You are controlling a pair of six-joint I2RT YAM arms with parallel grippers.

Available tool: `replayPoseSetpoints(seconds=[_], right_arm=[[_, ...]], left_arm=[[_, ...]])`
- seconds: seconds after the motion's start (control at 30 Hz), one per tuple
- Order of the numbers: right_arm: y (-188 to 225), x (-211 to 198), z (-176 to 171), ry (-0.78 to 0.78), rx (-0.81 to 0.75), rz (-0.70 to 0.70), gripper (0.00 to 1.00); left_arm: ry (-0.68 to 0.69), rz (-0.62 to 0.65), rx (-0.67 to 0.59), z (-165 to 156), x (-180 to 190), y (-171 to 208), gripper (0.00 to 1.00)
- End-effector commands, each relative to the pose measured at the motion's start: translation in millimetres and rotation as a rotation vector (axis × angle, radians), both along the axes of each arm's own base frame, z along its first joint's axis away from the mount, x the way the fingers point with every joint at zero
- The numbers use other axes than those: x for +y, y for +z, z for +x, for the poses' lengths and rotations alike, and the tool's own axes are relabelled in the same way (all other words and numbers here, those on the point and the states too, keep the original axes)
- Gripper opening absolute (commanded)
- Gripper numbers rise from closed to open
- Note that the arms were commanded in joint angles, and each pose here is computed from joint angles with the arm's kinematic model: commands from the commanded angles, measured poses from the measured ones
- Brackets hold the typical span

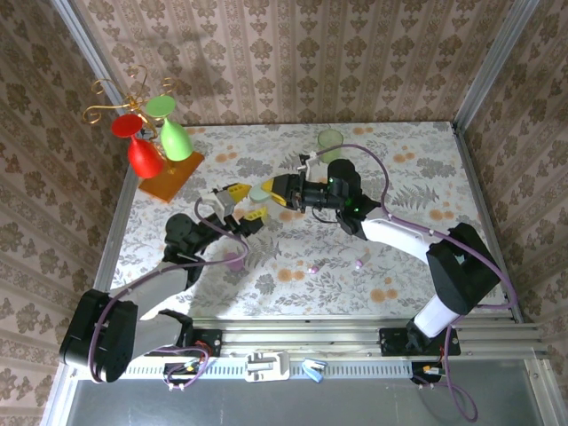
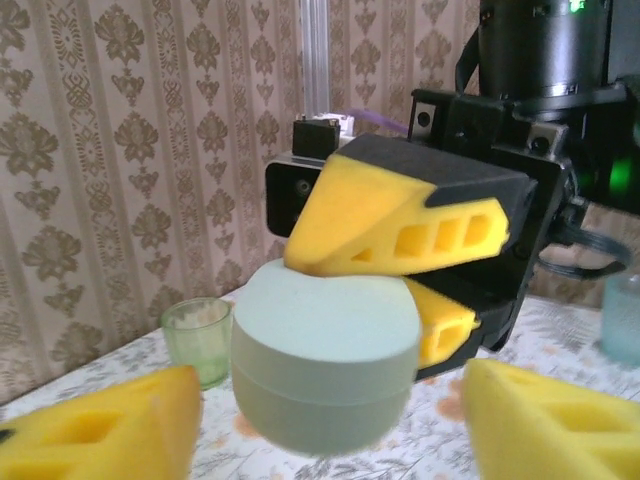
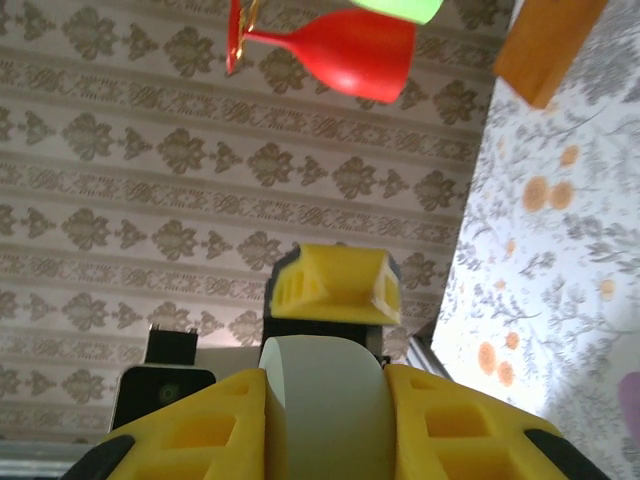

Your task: Insert the wireless bluetooth earbuds into the charging case

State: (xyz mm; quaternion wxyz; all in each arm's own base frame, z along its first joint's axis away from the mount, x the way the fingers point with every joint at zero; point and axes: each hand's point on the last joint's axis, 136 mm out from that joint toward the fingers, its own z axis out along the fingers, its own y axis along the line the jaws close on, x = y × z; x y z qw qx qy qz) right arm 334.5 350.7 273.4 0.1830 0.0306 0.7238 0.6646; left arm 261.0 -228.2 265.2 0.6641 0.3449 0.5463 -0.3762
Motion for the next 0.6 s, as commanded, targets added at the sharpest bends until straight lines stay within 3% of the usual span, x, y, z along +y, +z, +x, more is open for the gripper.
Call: replayPoseSetpoints(seconds=[0.0, 0.07, 0.37, 0.57], right_arm=[[-12, -22, 25, -0.111, -0.03, -0.04, 0.22], [-38, -39, 41, -0.184, -0.001, -0.105, 0.22], [-142, -132, 113, -0.526, 0.106, -0.457, 0.21], [-187, -163, 143, -0.603, 0.141, -0.667, 0.22]], left_arm=[[0.045, 0.045, -0.01, 3, 2, -6, 0.92], [0.07, 0.097, 0.004, 7, 1, -22, 1.0], [0.124, 0.356, 0.106, 13, -14, -92, 1.0], [0.179, 0.421, 0.166, 20, -10, -109, 1.0]])
